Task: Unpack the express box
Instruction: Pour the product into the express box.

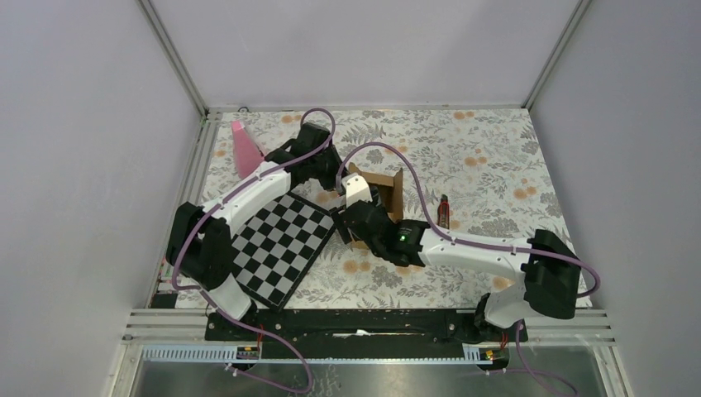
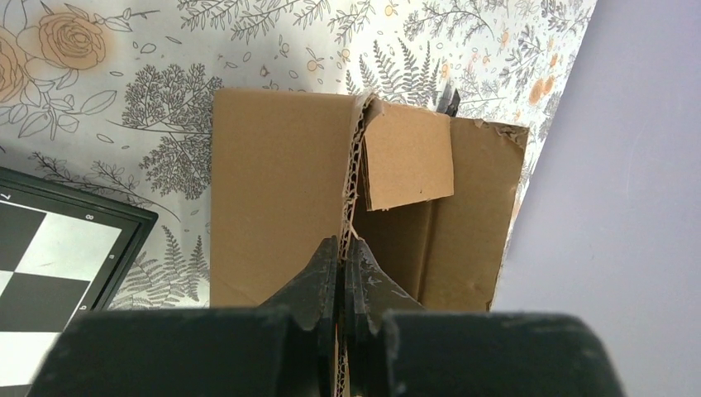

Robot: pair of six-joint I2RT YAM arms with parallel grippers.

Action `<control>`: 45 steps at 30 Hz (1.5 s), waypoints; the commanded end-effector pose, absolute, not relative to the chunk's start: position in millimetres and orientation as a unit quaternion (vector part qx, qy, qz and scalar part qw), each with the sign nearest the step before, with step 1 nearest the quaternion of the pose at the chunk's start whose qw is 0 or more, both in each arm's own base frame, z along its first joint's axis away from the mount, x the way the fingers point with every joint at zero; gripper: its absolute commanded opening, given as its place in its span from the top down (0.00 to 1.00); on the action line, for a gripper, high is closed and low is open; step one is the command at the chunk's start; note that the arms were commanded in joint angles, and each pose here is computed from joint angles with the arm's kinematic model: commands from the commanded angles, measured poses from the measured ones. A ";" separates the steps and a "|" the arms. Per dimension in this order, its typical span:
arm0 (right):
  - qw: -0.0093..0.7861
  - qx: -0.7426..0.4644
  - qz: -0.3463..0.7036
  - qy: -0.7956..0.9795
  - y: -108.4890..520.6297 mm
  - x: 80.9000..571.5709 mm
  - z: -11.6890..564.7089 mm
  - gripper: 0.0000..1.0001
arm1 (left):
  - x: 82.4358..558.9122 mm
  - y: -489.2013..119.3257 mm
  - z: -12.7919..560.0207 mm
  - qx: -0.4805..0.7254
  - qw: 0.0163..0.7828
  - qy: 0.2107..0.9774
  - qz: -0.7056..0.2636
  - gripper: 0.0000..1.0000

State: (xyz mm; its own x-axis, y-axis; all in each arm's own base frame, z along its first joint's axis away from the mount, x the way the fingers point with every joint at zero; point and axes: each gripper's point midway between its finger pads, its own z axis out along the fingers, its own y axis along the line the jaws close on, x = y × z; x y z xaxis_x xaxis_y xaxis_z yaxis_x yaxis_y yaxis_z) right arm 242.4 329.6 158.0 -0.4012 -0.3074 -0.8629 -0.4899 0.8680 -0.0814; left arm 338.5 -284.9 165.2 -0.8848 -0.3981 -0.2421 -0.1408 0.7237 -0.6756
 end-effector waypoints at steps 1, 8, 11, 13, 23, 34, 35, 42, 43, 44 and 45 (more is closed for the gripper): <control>0.529 -0.195 0.051 0.824 320.3 259.4 162.3 0.29 | 343.1 -296.7 197.1 -0.150 0.196 0.896 -0.370 1.00; 0.527 -0.159 0.052 0.833 310.9 262.6 162.3 0.69 | 345.7 -302.9 214.6 -0.140 0.202 0.890 -0.384 1.00; 0.514 -0.121 0.091 0.844 300.8 270.5 165.1 0.90 | 349.9 -306.7 224.0 -0.132 0.215 0.883 -0.397 0.93; 0.504 -0.087 0.132 0.849 292.6 276.7 167.7 1.00 | 354.1 -309.3 234.3 -0.125 0.226 0.876 -0.408 0.72; 0.471 0.069 0.359 0.803 265.0 300.0 215.4 1.00 | 390.5 -288.5 287.3 -0.123 0.299 0.850 -0.417 0.13; 0.407 0.199 0.610 0.650 255.0 329.5 287.6 1.00 | 370.2 -174.2 206.3 -0.301 0.262 0.829 -0.392 0.11; 0.402 0.205 0.626 0.636 256.0 330.1 293.4 1.00 | 366.8 -172.3 197.0 -0.312 0.249 0.828 -0.394 0.11; 0.384 0.240 0.715 0.532 250.5 331.9 335.2 1.00 | 353.9 -170.2 147.6 -0.386 0.184 0.818 -0.384 0.16; 0.383 0.243 0.723 0.522 248.8 332.1 338.7 1.00 | 351.7 -169.6 142.5 -0.399 0.179 0.814 -0.383 0.16; 0.380 0.247 0.730 0.511 247.3 331.8 342.7 1.00 | 352.9 -170.2 141.4 -0.407 0.180 0.807 -0.389 0.17; 0.375 0.253 0.737 0.503 246.3 332.3 343.9 1.00 | 353.4 -172.4 140.3 -0.411 0.180 0.802 -0.395 0.17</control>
